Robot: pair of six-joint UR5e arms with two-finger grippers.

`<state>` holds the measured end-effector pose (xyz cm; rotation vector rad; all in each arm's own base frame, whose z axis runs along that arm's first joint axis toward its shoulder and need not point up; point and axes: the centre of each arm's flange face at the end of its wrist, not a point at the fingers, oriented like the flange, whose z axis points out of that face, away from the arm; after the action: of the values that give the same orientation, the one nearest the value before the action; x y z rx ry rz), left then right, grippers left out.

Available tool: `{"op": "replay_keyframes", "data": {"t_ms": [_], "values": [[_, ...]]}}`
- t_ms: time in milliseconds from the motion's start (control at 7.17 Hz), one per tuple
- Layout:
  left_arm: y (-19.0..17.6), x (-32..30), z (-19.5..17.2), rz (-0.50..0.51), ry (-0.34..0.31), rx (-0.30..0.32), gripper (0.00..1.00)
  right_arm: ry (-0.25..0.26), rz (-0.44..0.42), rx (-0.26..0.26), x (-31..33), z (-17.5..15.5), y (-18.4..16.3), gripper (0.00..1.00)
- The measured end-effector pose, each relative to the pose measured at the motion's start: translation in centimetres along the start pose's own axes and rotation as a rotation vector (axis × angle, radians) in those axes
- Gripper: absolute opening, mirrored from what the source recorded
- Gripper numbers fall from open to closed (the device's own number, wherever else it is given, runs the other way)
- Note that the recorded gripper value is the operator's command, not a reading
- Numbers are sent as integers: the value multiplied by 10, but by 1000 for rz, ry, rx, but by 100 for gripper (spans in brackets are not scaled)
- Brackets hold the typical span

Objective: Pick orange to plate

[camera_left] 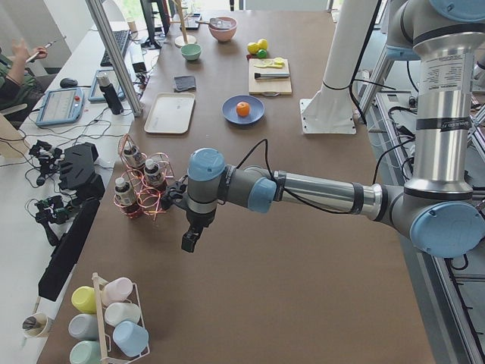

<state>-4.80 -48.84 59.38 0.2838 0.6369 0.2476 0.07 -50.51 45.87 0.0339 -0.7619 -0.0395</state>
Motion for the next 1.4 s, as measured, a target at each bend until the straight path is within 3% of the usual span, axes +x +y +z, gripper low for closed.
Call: {"op": "replay_keyframes", "data": {"t_ms": [419,837,1395], "values": [[46,-17,26,-49,16,-57,98,35,76,-21,116,8,26,100],[91,-25,33,-72,24,-45,98,35,103,-20,156,39,59,100],[101,-28,29,-100,82,-24,98,34,88,0,180,63,65,100]]}}
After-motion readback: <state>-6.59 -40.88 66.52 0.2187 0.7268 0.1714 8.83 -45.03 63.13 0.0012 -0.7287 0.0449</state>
